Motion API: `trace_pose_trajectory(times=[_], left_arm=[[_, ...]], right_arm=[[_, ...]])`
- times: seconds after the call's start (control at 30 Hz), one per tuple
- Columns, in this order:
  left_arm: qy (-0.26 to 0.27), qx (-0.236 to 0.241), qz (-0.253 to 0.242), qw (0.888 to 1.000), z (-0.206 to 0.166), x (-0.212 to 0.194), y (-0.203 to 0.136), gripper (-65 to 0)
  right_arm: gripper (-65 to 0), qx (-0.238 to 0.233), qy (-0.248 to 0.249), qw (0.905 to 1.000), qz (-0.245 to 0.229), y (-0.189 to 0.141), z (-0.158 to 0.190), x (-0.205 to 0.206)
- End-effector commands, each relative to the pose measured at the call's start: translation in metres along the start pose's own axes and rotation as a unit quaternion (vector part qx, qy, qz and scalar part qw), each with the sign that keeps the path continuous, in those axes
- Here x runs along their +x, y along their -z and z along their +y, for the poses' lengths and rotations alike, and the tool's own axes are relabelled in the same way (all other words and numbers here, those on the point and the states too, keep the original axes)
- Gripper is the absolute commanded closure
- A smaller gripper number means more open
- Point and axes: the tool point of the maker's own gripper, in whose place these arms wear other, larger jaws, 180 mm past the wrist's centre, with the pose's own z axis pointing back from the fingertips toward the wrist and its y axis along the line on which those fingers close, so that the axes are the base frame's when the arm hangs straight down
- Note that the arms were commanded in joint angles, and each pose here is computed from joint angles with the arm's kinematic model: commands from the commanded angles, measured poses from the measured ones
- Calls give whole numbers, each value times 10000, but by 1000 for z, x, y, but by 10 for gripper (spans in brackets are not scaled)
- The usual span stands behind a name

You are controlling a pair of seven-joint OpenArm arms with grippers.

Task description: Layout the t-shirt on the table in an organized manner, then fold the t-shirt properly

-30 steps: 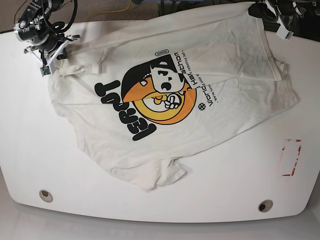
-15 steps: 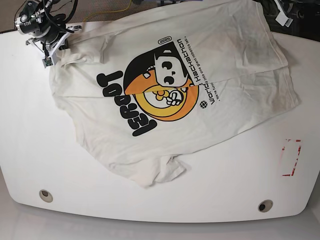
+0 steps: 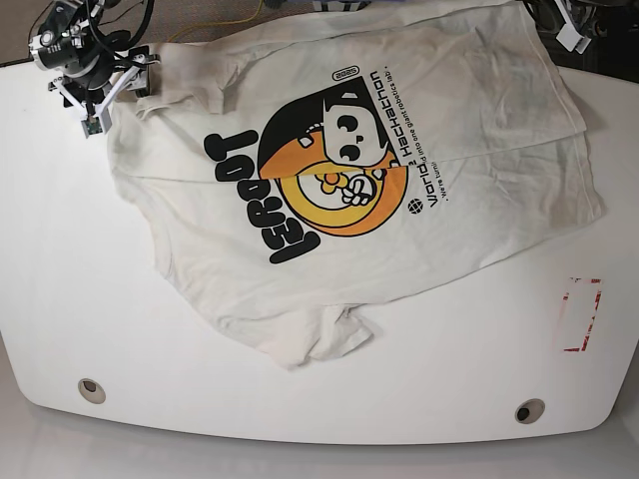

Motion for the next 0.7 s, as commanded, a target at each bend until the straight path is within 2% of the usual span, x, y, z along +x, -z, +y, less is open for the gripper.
trace_pose_trajectory(times=[0.0,0.2,0.33,0.57,0.67], left_arm=[[86,110,-205,9997,5,12,-11,-265],[154,236,-495,9984,11,30,-19,-264],[166,295,-942,9950,17,52,-32,-264],[525,263,-1878,9805,16,112,-59,-264],[664,397,-2342,9691,19,144,-74,-264]], right_arm=[[-438,-84,-72,9997,-240,-5,-5,13],[-438,-97,-49,9981,-613,-6,-7,32],[-438,-263,97,9943,-1025,-12,-20,53],[-438,-171,0,9873,-1582,-12,-14,100],[-438,-86,-121,9842,-1767,-11,-6,120]])
